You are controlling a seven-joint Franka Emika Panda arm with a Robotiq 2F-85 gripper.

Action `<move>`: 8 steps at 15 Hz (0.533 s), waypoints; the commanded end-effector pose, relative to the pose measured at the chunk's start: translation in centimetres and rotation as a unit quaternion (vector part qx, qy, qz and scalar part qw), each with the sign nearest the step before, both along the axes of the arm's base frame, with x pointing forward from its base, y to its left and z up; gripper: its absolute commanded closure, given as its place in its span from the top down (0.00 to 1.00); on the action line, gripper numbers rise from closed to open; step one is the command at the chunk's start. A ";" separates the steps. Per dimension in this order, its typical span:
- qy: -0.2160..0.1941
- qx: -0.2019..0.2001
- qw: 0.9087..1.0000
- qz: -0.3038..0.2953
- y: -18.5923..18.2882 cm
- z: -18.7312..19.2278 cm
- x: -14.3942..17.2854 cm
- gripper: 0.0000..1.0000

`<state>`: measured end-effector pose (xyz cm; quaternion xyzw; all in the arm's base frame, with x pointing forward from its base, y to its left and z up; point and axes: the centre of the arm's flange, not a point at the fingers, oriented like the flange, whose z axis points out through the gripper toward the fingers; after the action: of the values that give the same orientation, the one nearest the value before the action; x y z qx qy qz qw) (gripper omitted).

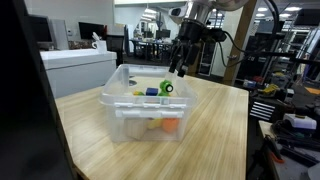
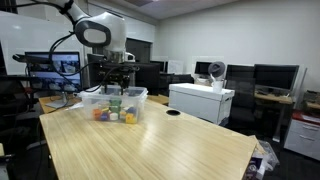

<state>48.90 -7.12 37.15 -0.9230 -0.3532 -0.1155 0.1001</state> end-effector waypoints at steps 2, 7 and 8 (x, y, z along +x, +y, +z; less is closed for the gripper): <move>-0.016 0.000 1.000 0.006 0.1 0.3 -1.0 1.00; -0.019 -0.005 1.000 0.000 -0.3 1.5 -0.1 1.00; -0.021 -0.007 1.000 -0.003 -0.5 2.0 0.2 1.00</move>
<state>49.02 -7.26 37.60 -0.9229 -0.3526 -0.1205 0.0976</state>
